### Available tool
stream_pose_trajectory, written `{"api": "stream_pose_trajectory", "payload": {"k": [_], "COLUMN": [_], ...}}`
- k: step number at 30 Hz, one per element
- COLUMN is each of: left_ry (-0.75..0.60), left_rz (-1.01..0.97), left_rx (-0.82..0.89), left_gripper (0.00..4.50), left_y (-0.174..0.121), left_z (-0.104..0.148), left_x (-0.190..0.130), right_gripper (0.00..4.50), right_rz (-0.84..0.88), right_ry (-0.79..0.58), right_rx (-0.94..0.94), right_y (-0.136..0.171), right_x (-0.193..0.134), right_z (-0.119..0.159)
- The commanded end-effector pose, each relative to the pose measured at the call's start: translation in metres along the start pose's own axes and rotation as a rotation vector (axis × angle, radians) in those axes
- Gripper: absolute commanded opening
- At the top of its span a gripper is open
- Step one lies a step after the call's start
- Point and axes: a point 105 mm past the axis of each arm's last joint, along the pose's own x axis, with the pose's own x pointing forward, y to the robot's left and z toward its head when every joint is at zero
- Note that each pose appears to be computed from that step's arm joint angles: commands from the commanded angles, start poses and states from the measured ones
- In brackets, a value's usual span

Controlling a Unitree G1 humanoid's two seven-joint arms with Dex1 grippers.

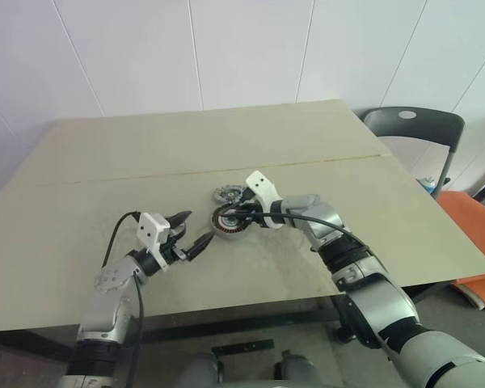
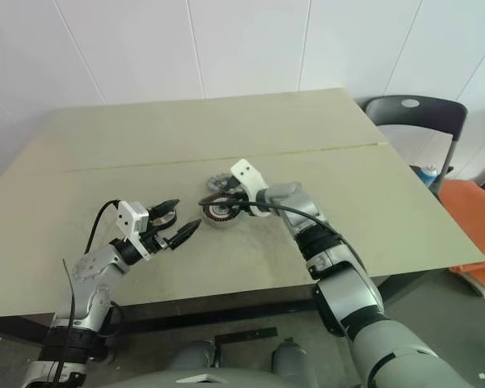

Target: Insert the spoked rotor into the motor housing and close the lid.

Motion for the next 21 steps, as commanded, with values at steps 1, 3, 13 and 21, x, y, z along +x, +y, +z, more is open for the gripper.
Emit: {"api": "stream_pose_trajectory", "payload": {"k": [1,3,13,21], "left_ry": [-0.033,-0.03,-0.028,-0.028], "left_rz": [-0.017,-0.018,-0.029,-0.029], "left_rx": [0.036,0.036,0.035,0.034], "left_gripper": [4.5,4.5,4.5,4.5], "left_y": [-0.001,-0.002,-0.004,-0.004], "left_z": [0.011,0.01,0.011,0.011], "left_x": [0.005,0.006,0.009,0.008], "right_gripper": [0.67,0.67,0.67,0.67], "right_rz": [0.051,0.078,0.135,0.089], "right_ry": [-0.044,-0.059,-0.108,-0.091], "right_rx": [0.025,0.027,-0.05,-0.073], "right_y": [0.008,0.013,0.026,0.021], "right_x": [-0.002,-0.004,-0.007,-0.003], "right_z": [0.012,0.016,0.023,0.019]}}
